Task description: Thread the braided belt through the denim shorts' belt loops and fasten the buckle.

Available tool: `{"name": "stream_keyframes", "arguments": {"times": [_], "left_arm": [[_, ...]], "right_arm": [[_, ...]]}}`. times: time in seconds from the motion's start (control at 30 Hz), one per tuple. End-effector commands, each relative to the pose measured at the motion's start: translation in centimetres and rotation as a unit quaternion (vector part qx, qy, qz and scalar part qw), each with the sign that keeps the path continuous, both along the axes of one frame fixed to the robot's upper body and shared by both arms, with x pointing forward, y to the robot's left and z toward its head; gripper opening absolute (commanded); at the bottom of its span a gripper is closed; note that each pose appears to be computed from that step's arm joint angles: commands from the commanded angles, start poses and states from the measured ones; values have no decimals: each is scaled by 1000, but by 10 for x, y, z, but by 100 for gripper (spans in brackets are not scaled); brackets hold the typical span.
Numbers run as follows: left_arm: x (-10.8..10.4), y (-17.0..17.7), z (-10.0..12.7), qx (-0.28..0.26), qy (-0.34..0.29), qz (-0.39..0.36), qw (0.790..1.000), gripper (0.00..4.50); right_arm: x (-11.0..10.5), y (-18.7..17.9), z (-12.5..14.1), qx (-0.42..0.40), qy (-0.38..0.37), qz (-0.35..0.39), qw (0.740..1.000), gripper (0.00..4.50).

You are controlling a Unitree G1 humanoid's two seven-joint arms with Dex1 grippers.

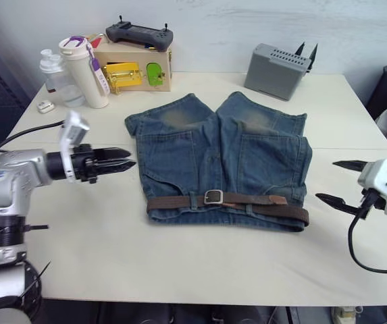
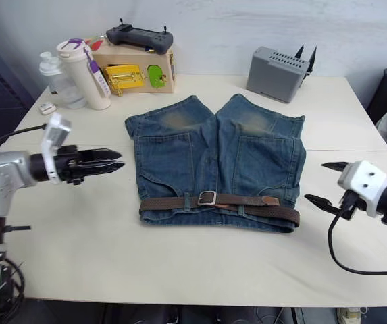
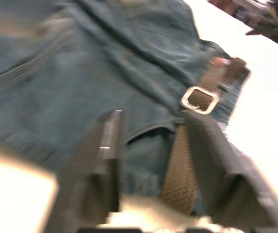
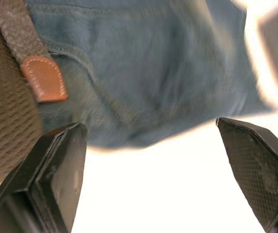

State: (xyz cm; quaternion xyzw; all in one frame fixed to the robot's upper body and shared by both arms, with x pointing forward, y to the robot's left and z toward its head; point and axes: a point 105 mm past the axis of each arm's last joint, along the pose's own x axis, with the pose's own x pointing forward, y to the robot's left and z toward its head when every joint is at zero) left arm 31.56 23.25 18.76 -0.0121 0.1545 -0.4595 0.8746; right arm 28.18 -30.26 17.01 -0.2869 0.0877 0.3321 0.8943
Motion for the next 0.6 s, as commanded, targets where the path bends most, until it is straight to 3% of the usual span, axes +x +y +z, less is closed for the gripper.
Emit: {"name": "stream_keyframes", "arguments": {"times": [0.03, 0.07, 0.1, 0.23, 0.33, 0.43, 0.6], "left_arm": [[-11, 25, -17, 11, -3, 62, 998, 393], [-16, 30, -22, 15, -11, 69, 997, 440], [-20, 37, -26, 14, -14, 90, 996, 446], [-41, 53, -61, 76, -25, 126, 989, 446], [-47, 57, -73, 104, -58, 157, 980, 446], [-57, 45, -81, 121, -99, 141, 978, 446], [-56, 39, -85, 93, -105, 151, 979, 446]], "right_arm": [[-3, 1, 8, 101, 27, -14, 994, 450], [-2, 2, 8, 118, 32, -15, 992, 450], [-2, 4, 8, 136, 40, -15, 990, 450], [-3, 9, -8, 126, 61, -9, 990, 450], [-4, 16, -15, 129, 62, -3, 990, 450], [-3, 19, -21, 134, 52, -6, 990, 450], [-3, 22, -27, 131, 31, -16, 991, 450]]}}
